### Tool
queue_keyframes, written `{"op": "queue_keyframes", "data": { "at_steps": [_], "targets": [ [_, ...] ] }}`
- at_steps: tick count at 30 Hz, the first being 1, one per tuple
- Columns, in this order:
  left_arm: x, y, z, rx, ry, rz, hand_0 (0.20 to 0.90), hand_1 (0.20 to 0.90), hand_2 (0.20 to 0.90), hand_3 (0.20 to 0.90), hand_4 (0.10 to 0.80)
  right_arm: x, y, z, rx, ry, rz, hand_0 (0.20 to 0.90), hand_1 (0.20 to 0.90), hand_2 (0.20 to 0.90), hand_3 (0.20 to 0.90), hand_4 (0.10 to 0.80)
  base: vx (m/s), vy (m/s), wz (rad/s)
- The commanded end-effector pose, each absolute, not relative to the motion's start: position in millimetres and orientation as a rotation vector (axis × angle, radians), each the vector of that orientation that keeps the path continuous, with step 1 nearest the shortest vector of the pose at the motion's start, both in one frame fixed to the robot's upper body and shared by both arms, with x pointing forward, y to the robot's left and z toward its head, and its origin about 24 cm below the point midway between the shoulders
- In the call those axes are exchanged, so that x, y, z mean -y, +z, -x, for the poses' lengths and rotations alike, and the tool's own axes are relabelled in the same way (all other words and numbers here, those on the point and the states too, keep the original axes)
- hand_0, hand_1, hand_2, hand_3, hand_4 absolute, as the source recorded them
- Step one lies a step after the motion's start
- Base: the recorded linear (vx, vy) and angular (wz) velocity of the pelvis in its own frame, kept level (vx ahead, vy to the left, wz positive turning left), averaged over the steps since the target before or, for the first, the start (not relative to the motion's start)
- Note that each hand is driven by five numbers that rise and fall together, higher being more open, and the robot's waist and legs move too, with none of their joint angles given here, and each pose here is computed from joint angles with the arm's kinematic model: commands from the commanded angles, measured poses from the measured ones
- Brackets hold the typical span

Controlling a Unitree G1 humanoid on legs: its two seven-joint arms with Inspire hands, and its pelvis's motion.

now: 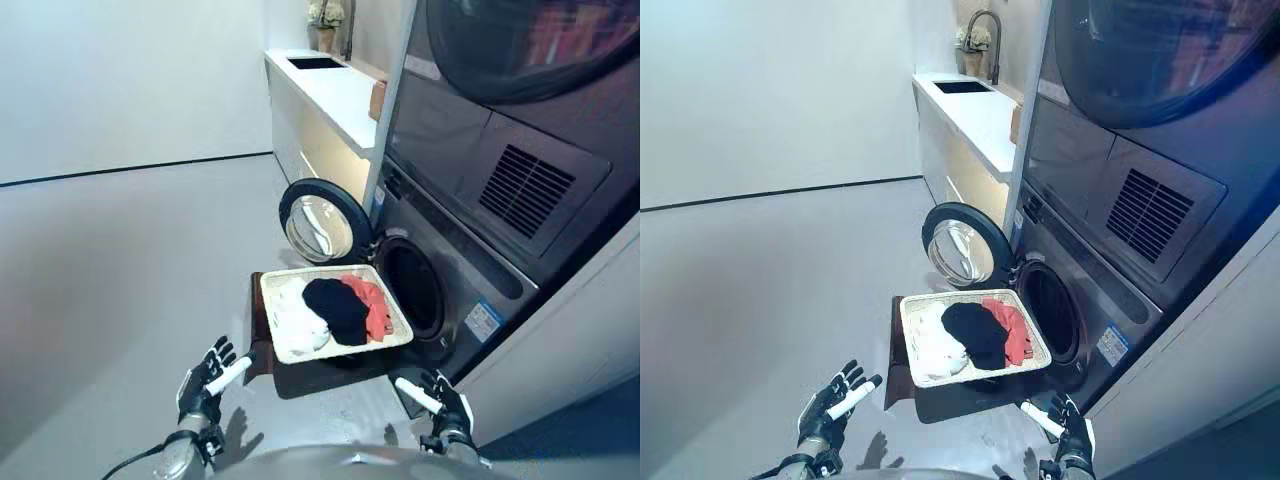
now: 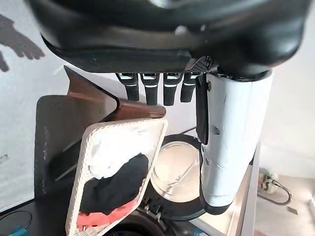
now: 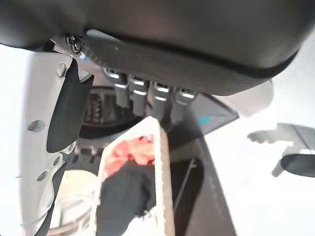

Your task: Pick up the clothes and place them into the washing machine

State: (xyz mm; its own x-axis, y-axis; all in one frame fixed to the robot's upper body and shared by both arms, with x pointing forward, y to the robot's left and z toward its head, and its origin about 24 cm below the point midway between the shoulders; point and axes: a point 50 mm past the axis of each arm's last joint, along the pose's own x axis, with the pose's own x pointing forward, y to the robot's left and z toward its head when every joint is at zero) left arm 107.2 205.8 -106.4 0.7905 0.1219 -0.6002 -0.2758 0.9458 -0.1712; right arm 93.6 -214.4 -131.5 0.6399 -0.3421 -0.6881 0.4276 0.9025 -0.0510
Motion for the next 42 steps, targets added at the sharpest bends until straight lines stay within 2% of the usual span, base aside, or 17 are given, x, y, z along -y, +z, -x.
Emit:
{"op": "queue_keyframes", "data": {
  "at_steps": [1,26,34,42],
  "targets": [
    [-211,-72,-154,-0.364,0.164,0.23,0.9,0.9,0.9,0.9,0.8,231,-99,-150,-0.504,-0.401,-0.055,0.9,0.9,0.9,0.9,0.8,0.0,0.0,0.0],
    [-222,-79,-147,-0.407,0.209,0.187,0.9,0.9,0.9,0.9,0.8,233,-101,-147,-0.526,-0.375,-0.025,0.9,0.9,0.9,0.9,0.8,-0.003,-0.005,-0.01],
    [-213,-77,-149,-0.391,0.181,0.216,0.9,0.9,0.9,0.9,0.8,238,-100,-147,-0.516,-0.41,-0.037,0.9,0.9,0.9,0.9,0.8,-0.005,0.039,-0.12],
    [-217,-76,-149,-0.387,0.197,0.209,0.9,0.9,0.9,0.9,0.8,237,-100,-149,-0.525,-0.398,-0.036,0.9,0.9,0.9,0.9,0.8,0.025,0.057,-0.01]
  ]
}}
